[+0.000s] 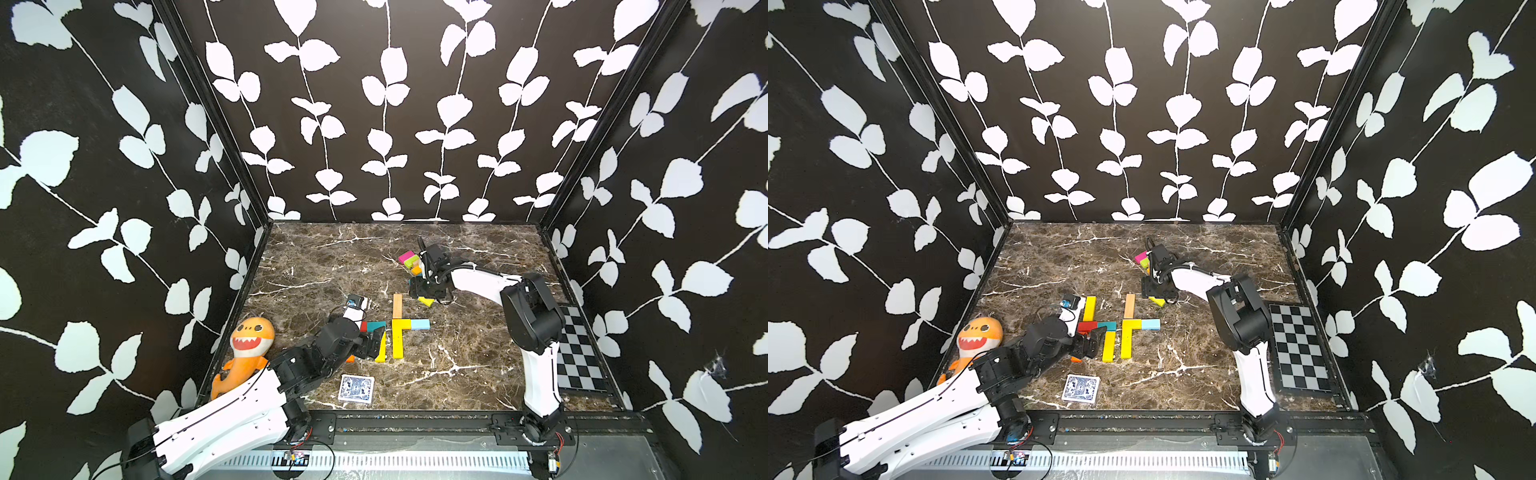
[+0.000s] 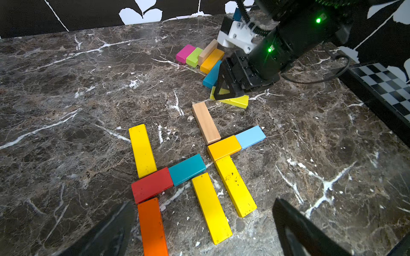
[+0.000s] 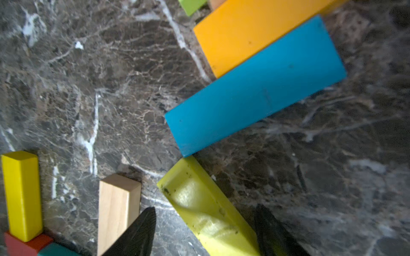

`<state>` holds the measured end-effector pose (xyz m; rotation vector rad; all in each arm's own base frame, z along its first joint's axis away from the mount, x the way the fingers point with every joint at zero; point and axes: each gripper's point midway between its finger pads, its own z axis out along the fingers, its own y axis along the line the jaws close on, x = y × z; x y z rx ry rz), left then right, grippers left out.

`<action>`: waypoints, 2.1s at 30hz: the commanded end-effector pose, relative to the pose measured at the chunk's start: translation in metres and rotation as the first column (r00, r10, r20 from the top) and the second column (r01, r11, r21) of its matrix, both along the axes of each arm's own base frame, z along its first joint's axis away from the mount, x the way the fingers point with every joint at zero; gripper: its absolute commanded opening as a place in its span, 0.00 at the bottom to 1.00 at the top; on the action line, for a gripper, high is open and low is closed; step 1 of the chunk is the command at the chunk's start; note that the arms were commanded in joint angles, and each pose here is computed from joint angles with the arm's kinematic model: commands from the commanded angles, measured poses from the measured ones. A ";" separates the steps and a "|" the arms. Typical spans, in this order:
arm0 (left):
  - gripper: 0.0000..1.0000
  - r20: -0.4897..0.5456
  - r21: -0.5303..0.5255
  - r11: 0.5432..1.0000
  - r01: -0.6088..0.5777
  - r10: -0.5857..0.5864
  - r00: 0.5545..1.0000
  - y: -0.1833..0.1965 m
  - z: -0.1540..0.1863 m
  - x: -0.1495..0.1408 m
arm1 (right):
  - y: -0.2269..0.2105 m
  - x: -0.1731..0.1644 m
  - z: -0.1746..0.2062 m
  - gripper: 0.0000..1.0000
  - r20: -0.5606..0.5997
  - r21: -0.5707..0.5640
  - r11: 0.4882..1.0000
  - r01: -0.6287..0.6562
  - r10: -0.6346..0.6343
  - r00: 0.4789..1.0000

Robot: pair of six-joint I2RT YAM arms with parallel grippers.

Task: Assemble the letter h with building blocks
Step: Pick up the building block from the center of the board, then assemble the building block at the center of the board.

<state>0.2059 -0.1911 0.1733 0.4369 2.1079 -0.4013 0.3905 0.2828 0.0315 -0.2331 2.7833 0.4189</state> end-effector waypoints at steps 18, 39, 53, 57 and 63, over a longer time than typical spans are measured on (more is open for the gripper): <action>0.99 0.028 -0.023 1.000 0.006 -0.006 1.000 -0.003 0.012 0.002 | -0.036 -0.013 -0.027 0.34 -0.051 -0.312 0.950 0.010 -0.028 0.998; 0.99 0.040 -0.048 0.999 0.013 -0.011 0.999 -0.001 0.017 -0.001 | -0.031 0.009 0.030 0.21 0.075 -0.241 0.967 0.086 -0.069 0.995; 0.99 0.076 -0.078 0.997 0.028 -0.022 0.997 0.000 0.026 -0.003 | -0.045 -0.077 0.066 0.21 0.051 -0.246 0.964 0.104 -0.094 0.994; 0.99 0.084 -0.087 0.995 0.040 -0.033 0.996 -0.001 0.027 -0.004 | -0.047 -0.117 0.061 0.21 0.010 -0.262 0.961 0.088 -0.088 0.996; 0.99 0.091 -0.097 0.994 0.047 -0.038 0.995 0.000 0.028 -0.006 | -0.039 -0.172 0.046 0.21 -0.049 -0.286 0.957 0.054 -0.071 0.996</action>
